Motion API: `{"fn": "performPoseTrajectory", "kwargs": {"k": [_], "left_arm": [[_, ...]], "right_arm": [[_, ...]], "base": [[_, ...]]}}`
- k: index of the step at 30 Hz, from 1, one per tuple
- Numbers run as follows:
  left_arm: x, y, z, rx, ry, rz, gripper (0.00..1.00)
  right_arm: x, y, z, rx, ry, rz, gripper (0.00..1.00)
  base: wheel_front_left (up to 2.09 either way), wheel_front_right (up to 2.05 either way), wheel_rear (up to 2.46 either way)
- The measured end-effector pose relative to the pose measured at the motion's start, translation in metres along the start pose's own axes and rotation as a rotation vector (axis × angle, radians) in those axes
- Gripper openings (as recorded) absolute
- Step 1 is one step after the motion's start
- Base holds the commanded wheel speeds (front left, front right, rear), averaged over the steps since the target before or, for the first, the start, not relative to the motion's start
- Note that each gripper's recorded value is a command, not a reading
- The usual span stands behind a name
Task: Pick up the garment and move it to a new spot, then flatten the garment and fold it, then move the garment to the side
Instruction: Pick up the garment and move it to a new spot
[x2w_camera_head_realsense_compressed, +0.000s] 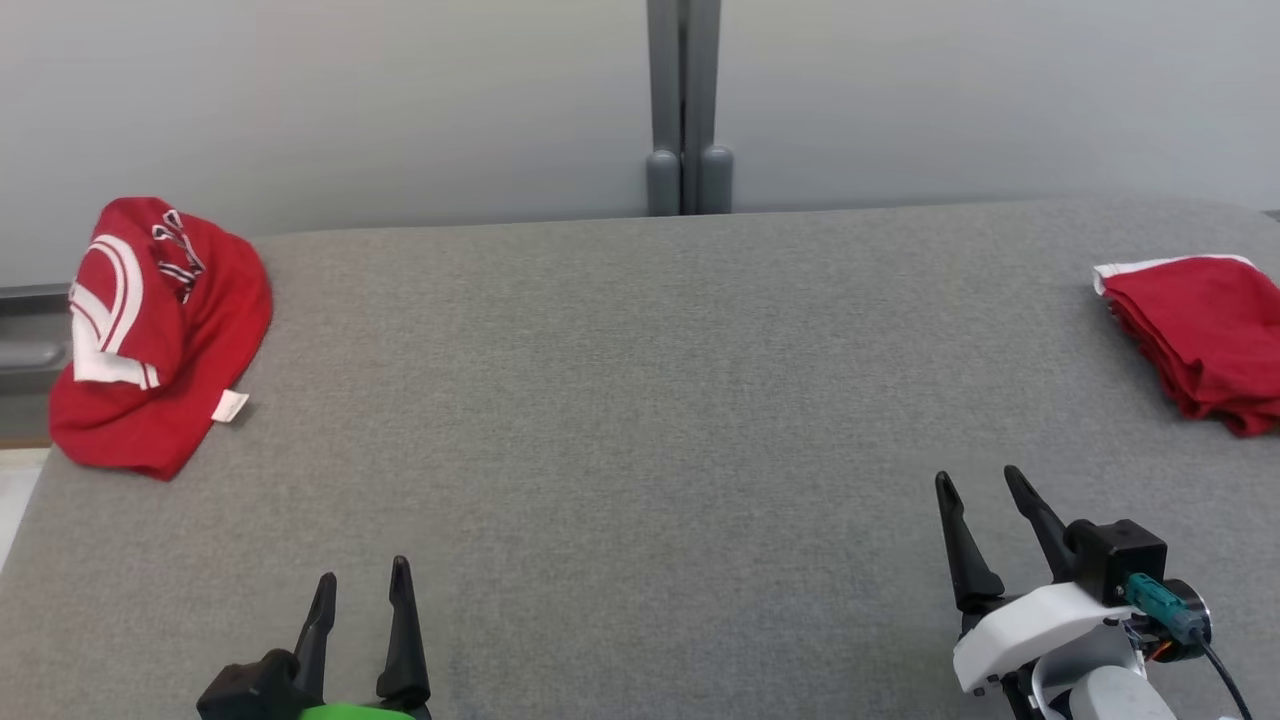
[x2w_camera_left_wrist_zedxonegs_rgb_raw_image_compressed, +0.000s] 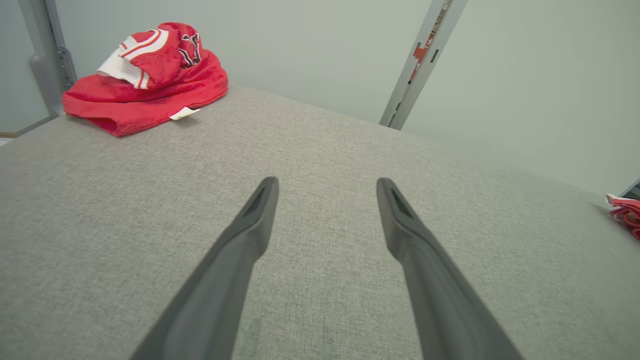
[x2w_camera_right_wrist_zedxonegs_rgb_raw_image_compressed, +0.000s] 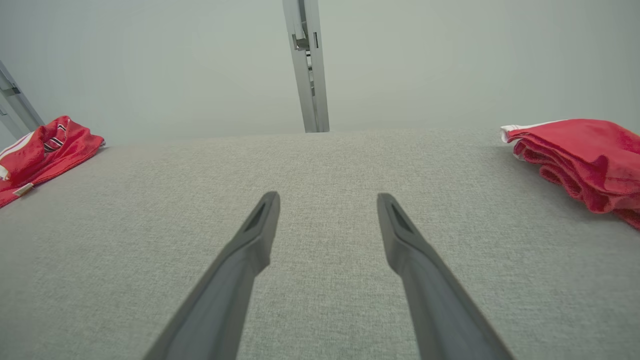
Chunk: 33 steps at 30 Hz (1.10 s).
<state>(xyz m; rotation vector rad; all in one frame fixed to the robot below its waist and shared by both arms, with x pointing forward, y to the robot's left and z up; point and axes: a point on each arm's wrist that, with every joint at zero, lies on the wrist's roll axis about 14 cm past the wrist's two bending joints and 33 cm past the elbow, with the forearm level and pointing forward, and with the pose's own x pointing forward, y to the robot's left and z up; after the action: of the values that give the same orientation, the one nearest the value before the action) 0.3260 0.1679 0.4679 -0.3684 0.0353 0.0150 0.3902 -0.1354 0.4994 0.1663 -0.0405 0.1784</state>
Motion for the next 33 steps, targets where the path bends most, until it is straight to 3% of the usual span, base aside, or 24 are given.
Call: {"fn": "performPoseTrajectory", "kwargs": {"k": [19, 26, 33], "left_arm": [[-0.077, 0.087, 0.033, 0.012, -0.140, 0.310, 1.00], [-0.098, 0.102, 0.038, 0.010, -0.172, 0.380, 1.00], [-0.097, 0.105, 0.044, 0.017, -0.184, 0.389, 1.00]], "right_arm": [[0.035, 0.137, -0.013, 0.044, 0.041, 0.389, 1.00], [0.036, 0.166, -0.016, 0.044, 0.051, 0.469, 1.00], [0.038, 0.166, -0.021, 0.045, 0.062, 0.469, 1.00]], "base": [[0.00, 0.00, 0.00], [0.00, 0.00, 0.00], [0.00, 0.00, 0.00]]}}
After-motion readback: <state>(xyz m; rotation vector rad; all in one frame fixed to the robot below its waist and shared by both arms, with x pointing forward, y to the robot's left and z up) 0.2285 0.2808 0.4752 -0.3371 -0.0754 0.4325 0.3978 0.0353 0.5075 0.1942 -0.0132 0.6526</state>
